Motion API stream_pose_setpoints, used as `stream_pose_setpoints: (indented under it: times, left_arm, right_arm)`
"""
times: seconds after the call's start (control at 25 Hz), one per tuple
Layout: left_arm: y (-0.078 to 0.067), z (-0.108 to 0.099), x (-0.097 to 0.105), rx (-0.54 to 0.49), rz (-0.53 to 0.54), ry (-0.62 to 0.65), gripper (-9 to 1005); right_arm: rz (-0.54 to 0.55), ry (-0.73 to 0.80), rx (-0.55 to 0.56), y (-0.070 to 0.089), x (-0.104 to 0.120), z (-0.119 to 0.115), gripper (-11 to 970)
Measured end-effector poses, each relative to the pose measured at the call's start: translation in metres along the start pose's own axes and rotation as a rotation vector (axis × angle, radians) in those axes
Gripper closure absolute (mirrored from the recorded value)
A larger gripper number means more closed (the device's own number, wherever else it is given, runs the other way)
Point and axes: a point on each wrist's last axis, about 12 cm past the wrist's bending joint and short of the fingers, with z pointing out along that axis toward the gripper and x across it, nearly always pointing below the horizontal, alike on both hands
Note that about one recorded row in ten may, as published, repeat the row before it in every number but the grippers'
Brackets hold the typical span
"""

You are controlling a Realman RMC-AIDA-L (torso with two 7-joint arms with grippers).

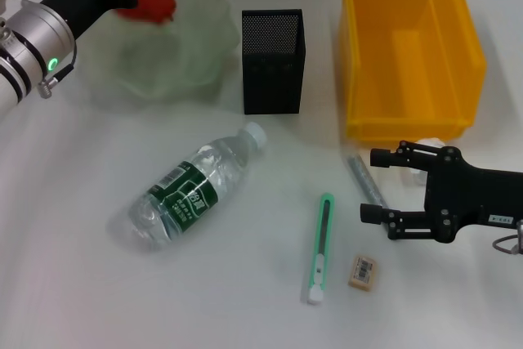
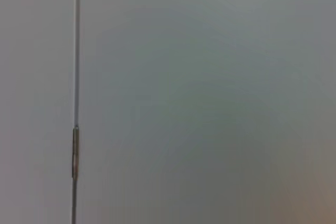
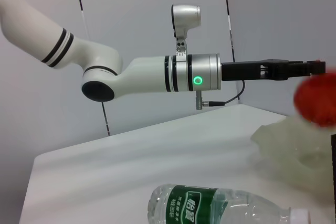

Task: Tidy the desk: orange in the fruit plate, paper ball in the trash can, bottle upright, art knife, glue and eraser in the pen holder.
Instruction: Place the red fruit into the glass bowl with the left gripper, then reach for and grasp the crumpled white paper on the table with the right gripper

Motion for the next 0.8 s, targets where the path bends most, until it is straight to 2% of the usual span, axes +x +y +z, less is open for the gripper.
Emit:
stream_pose_setpoints:
  times: [0.04,0.32,0.44,0.52,0.56,0.6,0.64,0.72,0.8]
  left_arm:
    - [0.000,0.000,0.002,-0.006,-0.005,0.008,914]
    - [0.000,0.001,0.004,-0.019,-0.019,0.030,730]
    - [-0.002,0.001,0.002,0.002,-0.031,0.008,525]
    - [-0.002,0.001,0.002,0.002,-0.031,0.008,428]
    - [-0.012,-0.009,-0.006,0.173,-0.074,-0.052,380]
    - [-0.012,-0.009,-0.006,0.173,-0.074,-0.052,352]
    - [-0.014,-0.013,-0.008,0.226,-0.076,-0.057,324]
    - [-0.022,-0.026,-0.013,0.393,-0.071,-0.047,267]
    - [-0.022,-0.026,-0.013,0.393,-0.071,-0.047,211]
  right_arm:
    - [0.000,0.002,0.001,0.000,0.000,0.000,133]
    - [0.000,0.002,0.002,-0.001,0.000,0.000,132]
    - [0.001,-0.001,0.007,-0.001,0.000,0.000,133]
    - [0.002,-0.001,0.008,-0.001,0.000,-0.001,133]
    - [0.003,-0.005,0.013,-0.001,0.000,-0.001,132]
    - [0.003,-0.005,0.013,-0.001,0.000,-0.001,132]
    - [0.004,-0.012,0.023,-0.001,0.000,-0.002,132]
    - [0.005,-0.016,0.028,-0.002,0.000,-0.003,132]
    - [0.006,-0.022,0.039,-0.002,0.000,-0.004,132]
